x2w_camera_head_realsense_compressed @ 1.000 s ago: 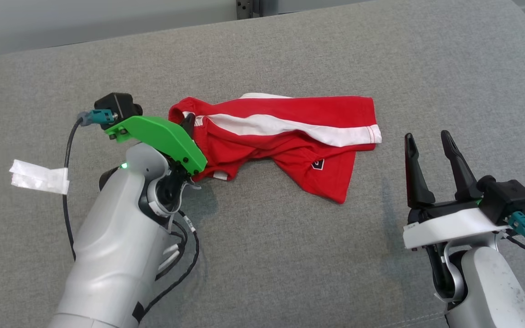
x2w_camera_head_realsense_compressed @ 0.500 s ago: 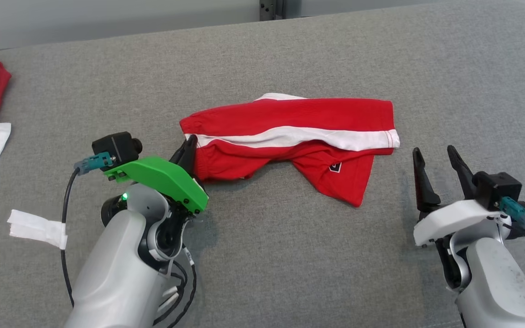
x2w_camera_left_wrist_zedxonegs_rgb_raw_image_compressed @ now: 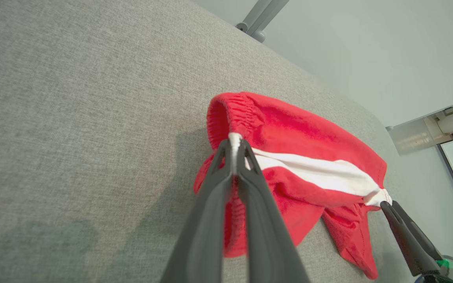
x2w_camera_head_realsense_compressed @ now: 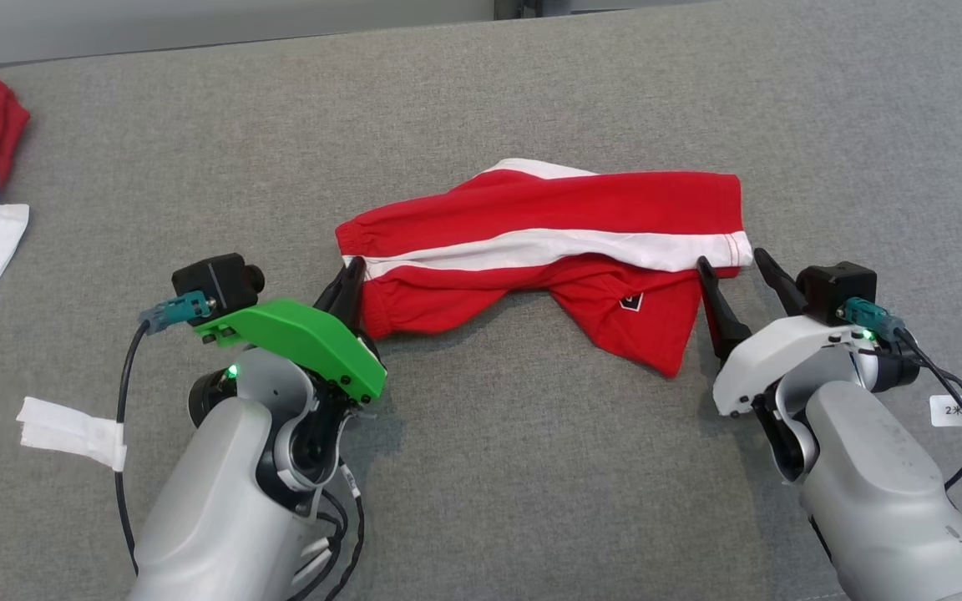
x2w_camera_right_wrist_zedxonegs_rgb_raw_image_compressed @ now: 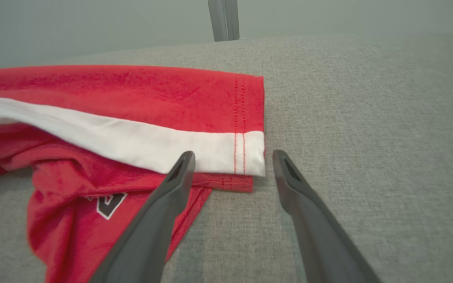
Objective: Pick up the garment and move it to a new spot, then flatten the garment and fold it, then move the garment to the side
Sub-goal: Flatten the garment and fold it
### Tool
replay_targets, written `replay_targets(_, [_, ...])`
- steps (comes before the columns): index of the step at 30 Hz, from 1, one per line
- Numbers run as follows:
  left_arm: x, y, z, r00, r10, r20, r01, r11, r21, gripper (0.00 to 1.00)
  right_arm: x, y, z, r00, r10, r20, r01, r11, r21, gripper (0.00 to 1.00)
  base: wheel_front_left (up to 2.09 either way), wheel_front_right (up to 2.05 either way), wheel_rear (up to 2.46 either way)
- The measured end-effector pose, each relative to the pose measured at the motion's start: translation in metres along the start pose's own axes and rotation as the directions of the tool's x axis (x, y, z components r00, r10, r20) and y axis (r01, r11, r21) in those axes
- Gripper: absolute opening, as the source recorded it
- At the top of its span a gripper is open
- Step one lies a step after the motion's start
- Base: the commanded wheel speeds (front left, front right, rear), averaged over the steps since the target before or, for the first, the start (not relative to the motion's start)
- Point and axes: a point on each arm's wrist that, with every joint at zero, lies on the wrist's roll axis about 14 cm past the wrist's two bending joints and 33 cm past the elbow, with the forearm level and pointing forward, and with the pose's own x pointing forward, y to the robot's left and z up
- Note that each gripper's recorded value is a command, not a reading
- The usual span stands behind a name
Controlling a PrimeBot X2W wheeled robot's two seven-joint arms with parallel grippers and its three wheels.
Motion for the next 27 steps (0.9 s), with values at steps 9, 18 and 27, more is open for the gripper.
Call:
replay_targets(9, [-0.004,0.007,-0.002,1.0,0.017,0.0,-0.017,1.0,-0.003,0.0,0.012,0.012,0.004,0.999,0.042,-0.003,-0.042,0.999,0.007,1.0,0.0,0.0,0.0])
replay_targets(18, [-0.002,0.008,-0.003,1.0,0.019,-0.007,-0.019,1.0,-0.008,0.0,0.011,0.013,-0.005,0.998,0.05,-0.029,-0.05,0.999,0.021,0.59,0.0,0.0,0.0])
replay_targets(27, [0.0,0.013,-0.007,0.999,0.026,-0.02,-0.027,1.0,-0.009,0.0,0.02,0.005,-0.007,0.998,0.035,-0.053,-0.034,0.999,0.028,0.47,0.0,0.0,0.0])
